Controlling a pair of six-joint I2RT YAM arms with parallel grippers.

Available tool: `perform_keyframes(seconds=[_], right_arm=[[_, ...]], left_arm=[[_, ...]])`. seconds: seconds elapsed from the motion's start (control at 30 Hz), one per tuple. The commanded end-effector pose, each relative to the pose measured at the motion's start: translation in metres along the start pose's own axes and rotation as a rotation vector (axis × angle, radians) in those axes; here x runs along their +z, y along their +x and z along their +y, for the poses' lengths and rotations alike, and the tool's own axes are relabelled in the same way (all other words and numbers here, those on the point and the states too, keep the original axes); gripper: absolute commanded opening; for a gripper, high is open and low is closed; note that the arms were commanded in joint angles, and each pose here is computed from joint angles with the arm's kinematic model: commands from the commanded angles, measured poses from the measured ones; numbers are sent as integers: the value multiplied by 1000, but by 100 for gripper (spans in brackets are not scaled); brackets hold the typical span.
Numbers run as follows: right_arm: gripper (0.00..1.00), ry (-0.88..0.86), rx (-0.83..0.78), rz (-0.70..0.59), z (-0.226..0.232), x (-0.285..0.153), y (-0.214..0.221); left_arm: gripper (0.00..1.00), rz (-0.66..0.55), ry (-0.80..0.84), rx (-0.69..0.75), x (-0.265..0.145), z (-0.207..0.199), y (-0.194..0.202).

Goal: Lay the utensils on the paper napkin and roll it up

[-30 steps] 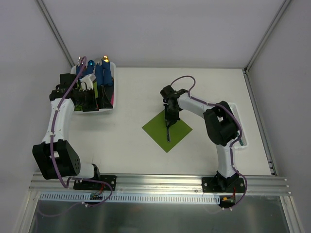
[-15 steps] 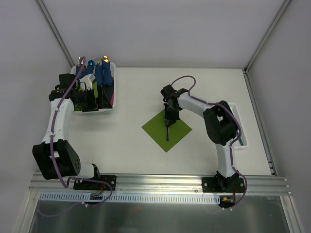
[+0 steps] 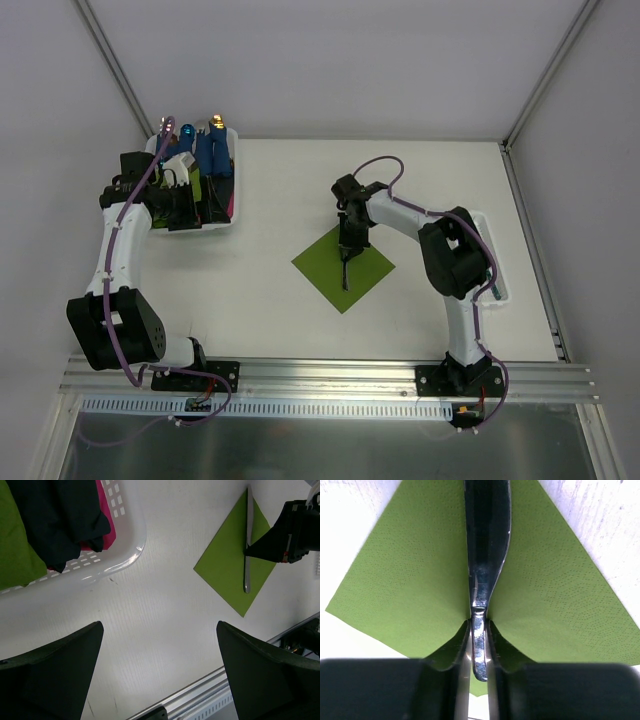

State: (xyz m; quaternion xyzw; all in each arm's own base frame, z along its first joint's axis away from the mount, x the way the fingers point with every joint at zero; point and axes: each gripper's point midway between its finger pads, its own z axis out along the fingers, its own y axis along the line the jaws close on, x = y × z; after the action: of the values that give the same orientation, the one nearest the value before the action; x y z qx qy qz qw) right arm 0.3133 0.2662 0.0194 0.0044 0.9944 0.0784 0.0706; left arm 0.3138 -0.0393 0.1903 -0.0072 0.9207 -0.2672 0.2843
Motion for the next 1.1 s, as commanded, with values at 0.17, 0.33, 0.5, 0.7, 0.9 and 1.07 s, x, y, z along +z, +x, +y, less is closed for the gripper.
perform_keyframes(seconds=[0.17, 0.33, 0.5, 0.7, 0.9, 1.07], right_arm=[[33, -48, 30, -46, 9, -21, -14], [34, -145, 12, -128, 30, -64, -31], [32, -270, -39, -302, 28, -153, -51], [31, -57, -63, -374, -103, -202, -37], [33, 215, 49, -290, -245, -184, -3], [31, 362, 38, -162, -301, -154, 3]], left_arm=[[99, -13, 25, 11, -5, -4, -1], [99, -21, 32, 19, -7, -7, -3], [99, -37, 61, 45, -11, -14, -4], [99, -60, 118, 113, -18, -27, -4], [99, -64, 148, 127, -19, -32, -4], [99, -53, 178, 124, -16, -34, -4]])
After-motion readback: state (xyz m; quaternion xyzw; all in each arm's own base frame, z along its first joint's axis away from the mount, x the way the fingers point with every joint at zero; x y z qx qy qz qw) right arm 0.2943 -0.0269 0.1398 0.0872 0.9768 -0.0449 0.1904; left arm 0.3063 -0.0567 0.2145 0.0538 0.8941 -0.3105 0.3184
